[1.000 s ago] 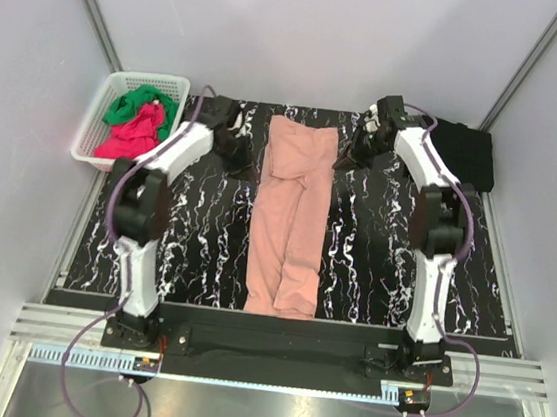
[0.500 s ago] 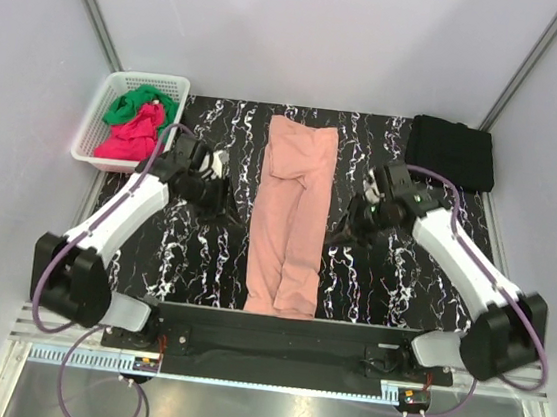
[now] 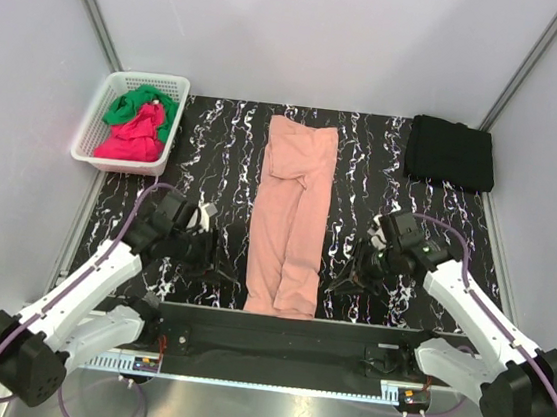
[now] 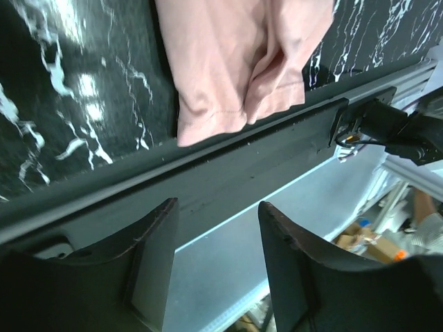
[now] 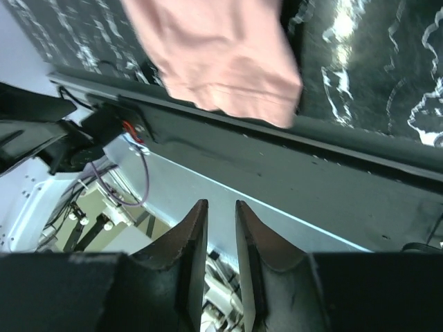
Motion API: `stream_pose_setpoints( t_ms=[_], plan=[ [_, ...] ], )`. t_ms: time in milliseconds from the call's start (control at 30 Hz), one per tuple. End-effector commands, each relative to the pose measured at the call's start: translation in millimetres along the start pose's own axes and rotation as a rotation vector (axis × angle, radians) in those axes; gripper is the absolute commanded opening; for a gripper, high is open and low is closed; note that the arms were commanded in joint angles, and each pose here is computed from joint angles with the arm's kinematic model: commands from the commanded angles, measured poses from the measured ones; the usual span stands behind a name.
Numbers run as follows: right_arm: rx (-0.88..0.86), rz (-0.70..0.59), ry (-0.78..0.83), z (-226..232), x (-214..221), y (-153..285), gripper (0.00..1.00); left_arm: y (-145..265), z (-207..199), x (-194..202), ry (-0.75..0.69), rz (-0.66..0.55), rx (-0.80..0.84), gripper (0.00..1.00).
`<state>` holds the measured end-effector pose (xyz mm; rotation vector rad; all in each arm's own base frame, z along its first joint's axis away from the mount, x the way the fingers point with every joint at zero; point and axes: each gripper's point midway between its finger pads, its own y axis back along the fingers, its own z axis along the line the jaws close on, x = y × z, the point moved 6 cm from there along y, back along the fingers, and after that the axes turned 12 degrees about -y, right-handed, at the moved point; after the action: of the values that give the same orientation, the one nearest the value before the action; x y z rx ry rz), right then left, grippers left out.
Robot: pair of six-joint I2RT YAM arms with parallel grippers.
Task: Fold and stack the t-shirts
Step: Fold the tshirt
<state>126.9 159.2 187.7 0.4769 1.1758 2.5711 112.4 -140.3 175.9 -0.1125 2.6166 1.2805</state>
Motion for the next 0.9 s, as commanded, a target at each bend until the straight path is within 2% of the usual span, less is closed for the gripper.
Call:
stream_pose_setpoints(
  t_ms=[0,133,267,400,600,733,867],
  plan=[
    [-0.015,0.056,-0.034,-12,13,-5,0.29,-5,-5,7,0.077,-0.019,0.046,0.54],
    [-0.036,0.027,-0.081,-14,17,-3,0.30,-13,4,17,0.085,0.002,0.030,0.56],
    [0.015,0.073,-0.114,-27,29,-13,0.31,-21,9,23,0.097,0.034,0.042,0.57],
    [0.019,0.061,-0.130,-30,33,-19,0.31,-29,14,27,0.117,0.059,0.048,0.59],
    [0.066,0.061,-0.113,-25,33,-37,0.32,-40,21,30,0.163,0.108,0.029,0.59],
    [0.087,0.104,-0.137,-32,33,-55,0.33,-47,21,30,0.190,0.132,0.051,0.59],
    [0.094,0.076,-0.143,-36,32,-60,0.36,-51,20,28,0.186,0.150,0.050,0.59]
  ],
)
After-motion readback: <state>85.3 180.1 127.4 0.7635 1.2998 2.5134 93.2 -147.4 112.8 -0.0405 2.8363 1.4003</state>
